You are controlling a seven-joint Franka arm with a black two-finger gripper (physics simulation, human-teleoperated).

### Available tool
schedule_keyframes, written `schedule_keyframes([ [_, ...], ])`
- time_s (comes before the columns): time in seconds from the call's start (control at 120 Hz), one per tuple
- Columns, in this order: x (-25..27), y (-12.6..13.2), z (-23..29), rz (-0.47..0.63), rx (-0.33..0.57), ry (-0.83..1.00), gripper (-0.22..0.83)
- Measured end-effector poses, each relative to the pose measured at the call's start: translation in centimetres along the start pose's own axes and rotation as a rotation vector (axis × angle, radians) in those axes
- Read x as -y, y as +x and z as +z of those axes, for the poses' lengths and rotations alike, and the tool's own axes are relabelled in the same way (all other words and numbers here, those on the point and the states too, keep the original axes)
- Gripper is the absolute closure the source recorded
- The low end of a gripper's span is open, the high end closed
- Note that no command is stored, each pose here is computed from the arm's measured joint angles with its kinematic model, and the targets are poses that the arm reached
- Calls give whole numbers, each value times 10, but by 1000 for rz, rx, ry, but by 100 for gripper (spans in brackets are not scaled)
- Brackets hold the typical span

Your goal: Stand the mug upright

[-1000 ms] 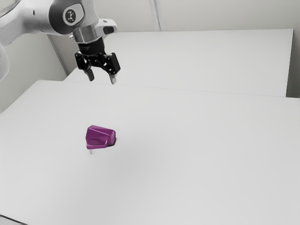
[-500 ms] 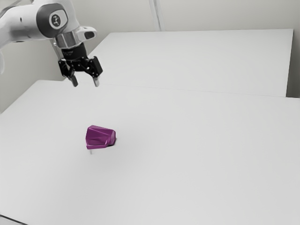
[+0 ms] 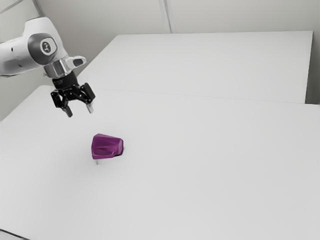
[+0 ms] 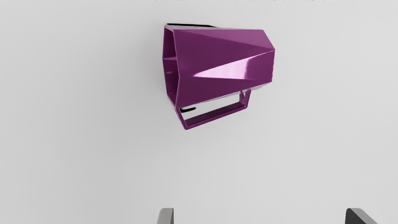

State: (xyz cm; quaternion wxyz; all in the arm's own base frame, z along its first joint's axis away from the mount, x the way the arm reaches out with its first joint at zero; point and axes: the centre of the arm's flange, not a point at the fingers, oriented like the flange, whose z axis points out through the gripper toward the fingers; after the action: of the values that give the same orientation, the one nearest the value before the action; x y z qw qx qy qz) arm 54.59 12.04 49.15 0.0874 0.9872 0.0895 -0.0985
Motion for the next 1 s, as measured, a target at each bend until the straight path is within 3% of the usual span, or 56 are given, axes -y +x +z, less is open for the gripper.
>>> schedule_keyframes([
  [0.525, 53, 21, 70, 18, -85, -108, 0],
  [1.0, 88, 18, 125, -13, -107, -305, 0],
])
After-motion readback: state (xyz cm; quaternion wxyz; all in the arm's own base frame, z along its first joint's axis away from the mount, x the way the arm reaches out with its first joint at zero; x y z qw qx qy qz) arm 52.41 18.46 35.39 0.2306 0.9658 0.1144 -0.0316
